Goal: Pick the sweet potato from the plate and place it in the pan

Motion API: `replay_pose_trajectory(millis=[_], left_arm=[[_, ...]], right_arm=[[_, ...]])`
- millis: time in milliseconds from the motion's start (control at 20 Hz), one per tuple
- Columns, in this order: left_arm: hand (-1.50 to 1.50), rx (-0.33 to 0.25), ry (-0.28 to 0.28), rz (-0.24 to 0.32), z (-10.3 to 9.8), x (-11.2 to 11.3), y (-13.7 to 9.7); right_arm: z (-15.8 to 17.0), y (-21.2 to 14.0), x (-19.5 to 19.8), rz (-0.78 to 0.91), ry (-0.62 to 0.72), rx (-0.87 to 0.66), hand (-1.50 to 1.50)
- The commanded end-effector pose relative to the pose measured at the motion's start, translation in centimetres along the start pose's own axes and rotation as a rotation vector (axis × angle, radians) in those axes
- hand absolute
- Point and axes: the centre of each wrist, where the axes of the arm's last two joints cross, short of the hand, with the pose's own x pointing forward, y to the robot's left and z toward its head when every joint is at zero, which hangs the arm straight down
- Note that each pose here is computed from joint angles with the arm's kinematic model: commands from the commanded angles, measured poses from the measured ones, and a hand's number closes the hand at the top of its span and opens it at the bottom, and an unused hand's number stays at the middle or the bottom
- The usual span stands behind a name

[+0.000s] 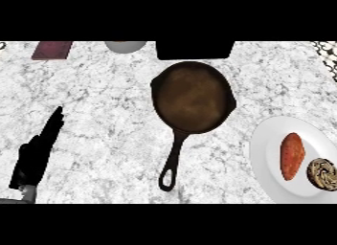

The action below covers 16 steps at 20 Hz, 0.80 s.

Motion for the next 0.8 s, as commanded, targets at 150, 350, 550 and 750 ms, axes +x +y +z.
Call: replay_pose_trajectory(millis=[150,350,550,750], left_arm=[[0.00,-0.019,0.015,-0.017,0.7,0.3,-2.0],[0.00,-0.021,0.023,-0.020,0.8,0.1,-0.9],[0.00,-0.046,-0.008,-0.008,1.5,1.9,-1.6],[0.00,-0.045,-0.006,-0.020,1.2,1.6,-0.2]], right_arm=[[3.3,-3.0,3.8,0.362,0.083,0.092,-1.50],[4.7,-2.9,9.4,0.445,0.094,0.250,-1.50],[3.5,-1.7,12.6,0.464,0.113,0.367,-1.50],[4.0,0.1,15.4,0.529,0.163,0.415,-1.50]])
